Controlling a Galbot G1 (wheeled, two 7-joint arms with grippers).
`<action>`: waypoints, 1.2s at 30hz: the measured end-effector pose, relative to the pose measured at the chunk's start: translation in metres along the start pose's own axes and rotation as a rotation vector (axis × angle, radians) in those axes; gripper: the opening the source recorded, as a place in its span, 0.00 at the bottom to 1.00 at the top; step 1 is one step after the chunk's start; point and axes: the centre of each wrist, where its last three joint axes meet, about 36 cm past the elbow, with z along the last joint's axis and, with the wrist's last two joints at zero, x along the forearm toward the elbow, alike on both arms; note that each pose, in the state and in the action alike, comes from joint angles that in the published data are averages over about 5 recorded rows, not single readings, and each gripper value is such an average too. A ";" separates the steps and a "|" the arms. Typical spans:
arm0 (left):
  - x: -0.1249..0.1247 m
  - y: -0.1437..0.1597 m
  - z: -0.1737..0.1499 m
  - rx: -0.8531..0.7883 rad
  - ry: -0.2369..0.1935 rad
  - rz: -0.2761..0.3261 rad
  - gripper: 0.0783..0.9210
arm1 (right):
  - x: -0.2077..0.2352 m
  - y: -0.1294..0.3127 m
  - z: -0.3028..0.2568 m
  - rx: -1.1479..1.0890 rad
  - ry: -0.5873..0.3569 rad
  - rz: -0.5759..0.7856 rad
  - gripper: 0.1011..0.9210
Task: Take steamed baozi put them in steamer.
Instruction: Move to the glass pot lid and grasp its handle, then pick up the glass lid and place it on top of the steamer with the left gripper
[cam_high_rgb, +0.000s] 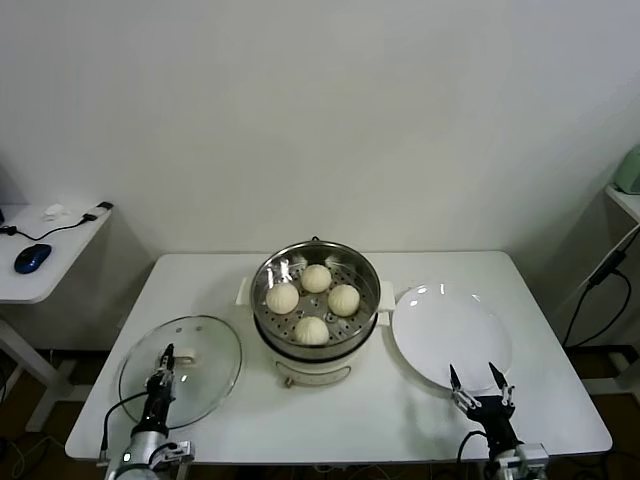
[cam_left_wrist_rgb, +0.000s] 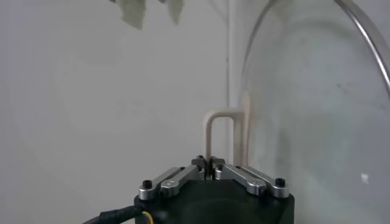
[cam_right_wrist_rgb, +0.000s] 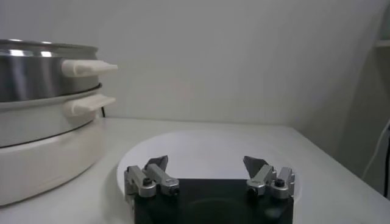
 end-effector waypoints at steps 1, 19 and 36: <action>0.000 0.005 0.000 0.006 0.003 -0.005 0.07 | 0.000 0.000 -0.001 0.001 -0.001 0.001 0.88; -0.028 0.182 -0.018 0.112 0.061 -0.070 0.07 | -0.007 -0.009 -0.013 0.062 0.016 -0.004 0.88; -0.025 0.236 -0.177 0.184 -0.054 -0.016 0.07 | -0.018 -0.002 -0.015 0.108 -0.044 -0.056 0.88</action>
